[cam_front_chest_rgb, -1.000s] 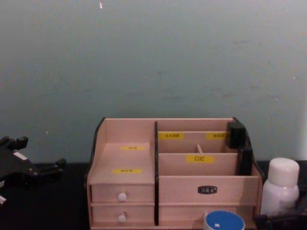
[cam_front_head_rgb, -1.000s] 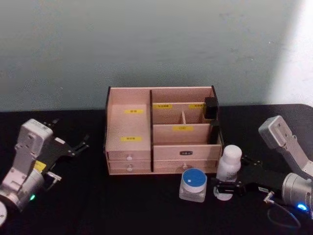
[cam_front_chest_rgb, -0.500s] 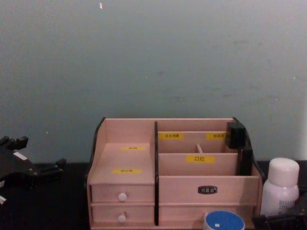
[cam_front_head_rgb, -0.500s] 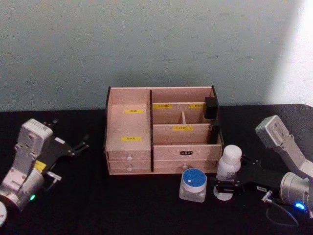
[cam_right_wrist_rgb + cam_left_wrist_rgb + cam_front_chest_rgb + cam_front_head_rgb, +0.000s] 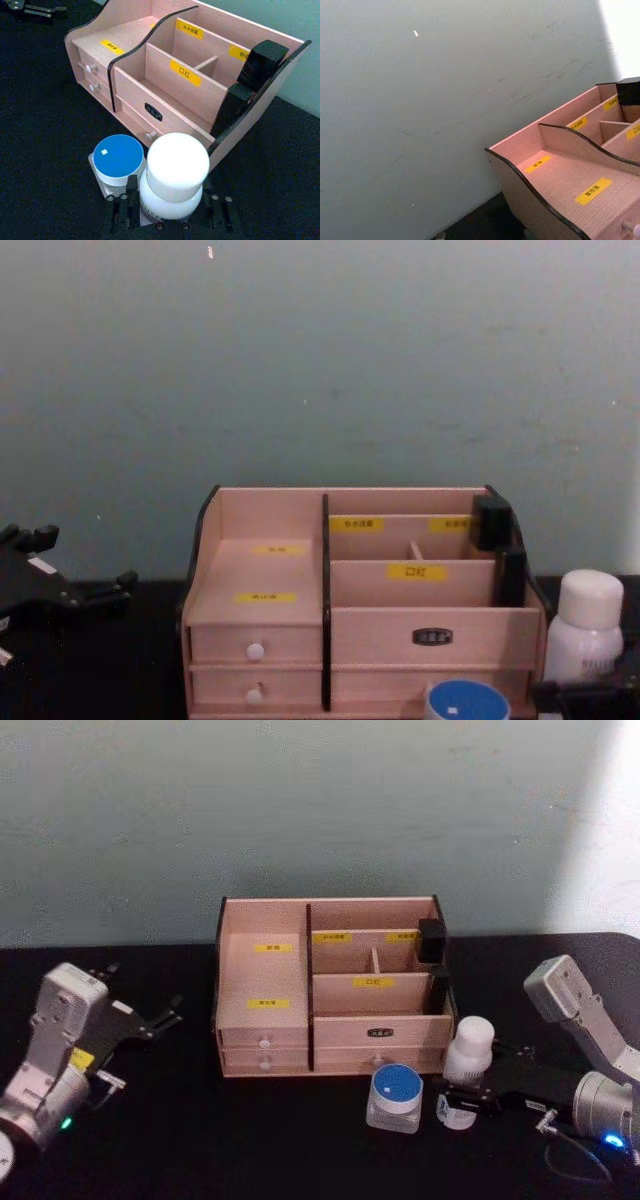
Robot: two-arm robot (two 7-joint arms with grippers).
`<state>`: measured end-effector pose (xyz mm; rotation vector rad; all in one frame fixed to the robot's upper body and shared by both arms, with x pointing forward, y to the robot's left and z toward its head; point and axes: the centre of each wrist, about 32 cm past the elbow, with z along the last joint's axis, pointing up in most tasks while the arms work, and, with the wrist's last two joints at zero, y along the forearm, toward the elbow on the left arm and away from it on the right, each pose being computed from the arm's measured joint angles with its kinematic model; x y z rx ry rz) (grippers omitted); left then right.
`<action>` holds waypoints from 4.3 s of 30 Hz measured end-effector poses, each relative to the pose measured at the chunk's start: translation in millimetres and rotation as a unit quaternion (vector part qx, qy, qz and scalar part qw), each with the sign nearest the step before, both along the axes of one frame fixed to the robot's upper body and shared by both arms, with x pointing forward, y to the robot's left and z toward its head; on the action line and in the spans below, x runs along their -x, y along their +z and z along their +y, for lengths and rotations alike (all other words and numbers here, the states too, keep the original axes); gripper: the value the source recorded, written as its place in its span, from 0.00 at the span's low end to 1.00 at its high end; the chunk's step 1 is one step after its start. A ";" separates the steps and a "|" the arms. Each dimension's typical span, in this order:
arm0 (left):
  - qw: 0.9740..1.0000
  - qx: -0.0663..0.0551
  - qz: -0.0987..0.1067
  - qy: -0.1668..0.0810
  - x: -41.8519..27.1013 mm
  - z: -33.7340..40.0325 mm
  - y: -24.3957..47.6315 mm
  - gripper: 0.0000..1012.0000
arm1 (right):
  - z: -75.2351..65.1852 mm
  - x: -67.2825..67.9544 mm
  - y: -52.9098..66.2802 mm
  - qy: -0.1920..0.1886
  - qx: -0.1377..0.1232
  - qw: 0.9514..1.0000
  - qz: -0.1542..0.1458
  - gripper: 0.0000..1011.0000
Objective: Pick up the facial cleanser and watermelon frost from the table and place them into the tiered storage box.
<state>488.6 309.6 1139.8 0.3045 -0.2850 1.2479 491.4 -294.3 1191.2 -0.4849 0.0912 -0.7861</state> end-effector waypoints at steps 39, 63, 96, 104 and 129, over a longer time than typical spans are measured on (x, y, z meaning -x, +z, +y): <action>1.000 0.000 0.000 0.000 0.0 0.0 0.0 0.99 | -3.3 14.7 54.0 0.032 -0.041 0.998 -0.044 0.59; 1.000 0.000 0.000 0.000 0.0 0.0 0.0 0.99 | 52.2 -82.6 92.2 0.036 -0.047 0.994 -0.089 0.59; 1.000 0.000 0.000 0.000 0.0 0.0 0.0 0.99 | 95.6 -138.4 92.6 0.021 -0.042 0.998 -0.049 0.59; 1.000 0.000 0.000 0.000 0.0 0.0 0.0 0.99 | 97.2 -139.7 88.6 0.021 -0.040 0.998 -0.044 0.59; 1.000 0.000 0.000 0.000 0.0 0.0 0.0 0.99 | 101.9 -145.2 77.3 0.023 -0.031 0.999 -0.036 0.59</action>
